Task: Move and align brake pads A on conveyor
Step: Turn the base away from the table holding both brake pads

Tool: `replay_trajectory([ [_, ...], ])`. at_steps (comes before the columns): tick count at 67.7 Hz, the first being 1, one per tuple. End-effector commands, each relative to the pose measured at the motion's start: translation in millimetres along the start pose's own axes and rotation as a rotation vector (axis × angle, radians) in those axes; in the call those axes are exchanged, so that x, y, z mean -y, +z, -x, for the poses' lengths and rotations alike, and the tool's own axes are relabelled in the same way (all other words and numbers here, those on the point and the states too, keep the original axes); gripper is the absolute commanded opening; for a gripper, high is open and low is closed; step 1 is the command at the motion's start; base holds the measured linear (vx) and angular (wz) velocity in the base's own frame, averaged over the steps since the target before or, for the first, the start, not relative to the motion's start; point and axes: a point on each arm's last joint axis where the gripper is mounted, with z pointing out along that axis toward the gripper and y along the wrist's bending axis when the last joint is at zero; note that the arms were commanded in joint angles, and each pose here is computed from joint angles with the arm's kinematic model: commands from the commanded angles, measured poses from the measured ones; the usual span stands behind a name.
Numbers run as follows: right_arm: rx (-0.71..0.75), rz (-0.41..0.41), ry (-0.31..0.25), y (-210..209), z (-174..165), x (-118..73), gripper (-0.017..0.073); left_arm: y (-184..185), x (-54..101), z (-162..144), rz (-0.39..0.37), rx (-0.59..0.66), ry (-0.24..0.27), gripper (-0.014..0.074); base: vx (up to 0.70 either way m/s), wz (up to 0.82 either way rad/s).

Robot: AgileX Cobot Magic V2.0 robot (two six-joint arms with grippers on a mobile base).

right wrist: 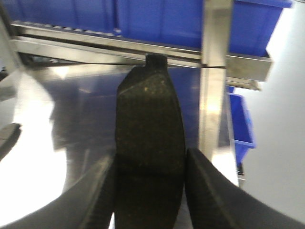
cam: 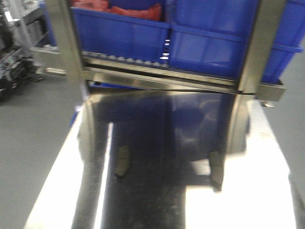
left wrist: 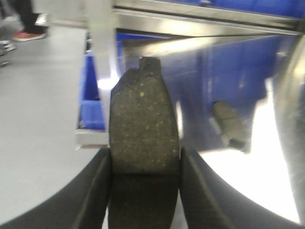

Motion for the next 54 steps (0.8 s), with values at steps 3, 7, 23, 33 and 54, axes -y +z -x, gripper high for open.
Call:
replay_trajectory([
  [3,0.125,0.006,-0.008,-3.5,17.8,-1.0,-0.0008,-3.5,0.9,16.7,-0.006,0.113,-0.005,-0.0006,-0.11,0.58],
  [7,0.125,0.006,-0.008,-3.5,17.8,-1.0,-0.0008,-3.5,0.9,16.7,-0.006,0.113,-0.005,-0.0006,-0.13,0.67],
  [23,0.123,0.006,-0.008,-3.5,17.7,-1.0,-0.0008,-3.5,0.9,16.7,-0.006,0.113,-0.005,-0.0006,-0.16,0.84],
  [33,0.123,0.006,-0.008,-3.5,17.7,-1.0,-0.0008,-3.5,0.9,16.7,-0.006,0.113,-0.005,-0.0006,-0.18,0.91],
  [54,0.123,0.006,-0.008,-3.5,17.7,-1.0,-0.0008,-3.5,0.9,16.7,-0.006,0.113,-0.005,-0.0006,-0.2,0.86],
])
